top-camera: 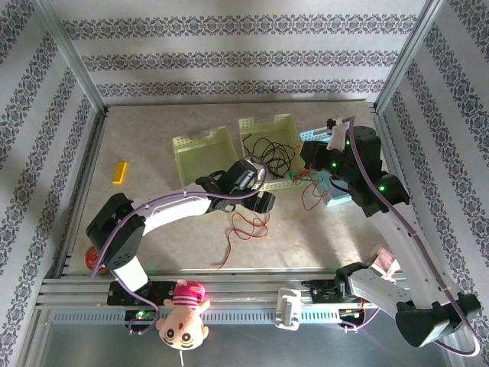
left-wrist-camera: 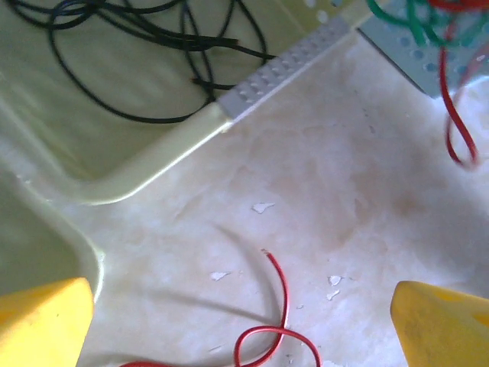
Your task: Untangle the cables
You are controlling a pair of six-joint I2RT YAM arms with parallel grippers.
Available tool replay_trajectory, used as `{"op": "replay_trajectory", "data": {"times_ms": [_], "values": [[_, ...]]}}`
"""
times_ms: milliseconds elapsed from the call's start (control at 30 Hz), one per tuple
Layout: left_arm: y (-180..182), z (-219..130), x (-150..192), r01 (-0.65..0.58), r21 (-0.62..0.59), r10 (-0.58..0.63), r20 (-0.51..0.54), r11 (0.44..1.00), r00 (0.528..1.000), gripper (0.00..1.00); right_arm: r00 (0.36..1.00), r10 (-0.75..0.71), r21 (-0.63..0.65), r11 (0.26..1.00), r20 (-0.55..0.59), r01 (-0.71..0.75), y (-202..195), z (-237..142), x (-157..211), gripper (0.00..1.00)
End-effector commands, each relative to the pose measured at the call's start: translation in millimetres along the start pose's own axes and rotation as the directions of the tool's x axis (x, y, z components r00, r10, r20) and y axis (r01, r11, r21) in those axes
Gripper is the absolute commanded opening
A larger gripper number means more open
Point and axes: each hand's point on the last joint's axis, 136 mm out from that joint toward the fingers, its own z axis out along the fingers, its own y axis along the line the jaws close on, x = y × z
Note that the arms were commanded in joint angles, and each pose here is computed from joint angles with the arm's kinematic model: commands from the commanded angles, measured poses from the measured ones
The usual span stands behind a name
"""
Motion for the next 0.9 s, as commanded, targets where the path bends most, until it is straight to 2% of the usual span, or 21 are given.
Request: {"op": "replay_trajectory", "data": {"times_ms": [0,167,333,467,600,733,867], "values": [[-32.7,-5.2,-24.1,-0.109,0.124,0.097,0.104,0.986,0.990,0.99,0.999,0.008,-0.072,0.997,0.035,-0.006,20.6,-15.0,-13.9,0.00],[-45.4,-17.1,-27.3,-0.167,0.198,0.130,0.184,0.966,0.974,0.99,1.000,0.009,-0.140,0.990,0.006,-0.008,33.0,-19.9,-8.7,0.00],[-26.3,-28.1,-29.3,-0.200,0.083,0.179,0.212,0.976,0.961,0.99,0.997,0.016,-0.248,0.968,-0.074,-0.034,48.4,-19.8,8.2,0.00],[-11.7,-39.6,-28.8,-0.207,0.005,0.200,0.245,0.978,0.949,0.88,0.989,0.019,-0.338,0.939,-0.150,-0.069,60.4,-21.0,23.8,0.00],[-13.9,-43.6,-29.0,-0.208,0.023,0.193,0.281,0.978,0.940,0.76,0.979,0.025,-0.377,0.920,-0.203,-0.102,63.5,-21.1,37.4,0.00],[-18.9,-38.0,-27.5,-0.201,0.057,0.178,0.275,0.978,0.945,0.69,0.974,0.038,-0.373,0.920,-0.225,-0.122,59.1,-19.4,45.9,0.00],[-17.0,-33.4,-25.2,-0.186,0.055,0.165,0.265,0.981,0.950,0.71,0.968,0.062,-0.351,0.925,-0.244,-0.147,51.2,-14.7,52.4,0.00]]}}
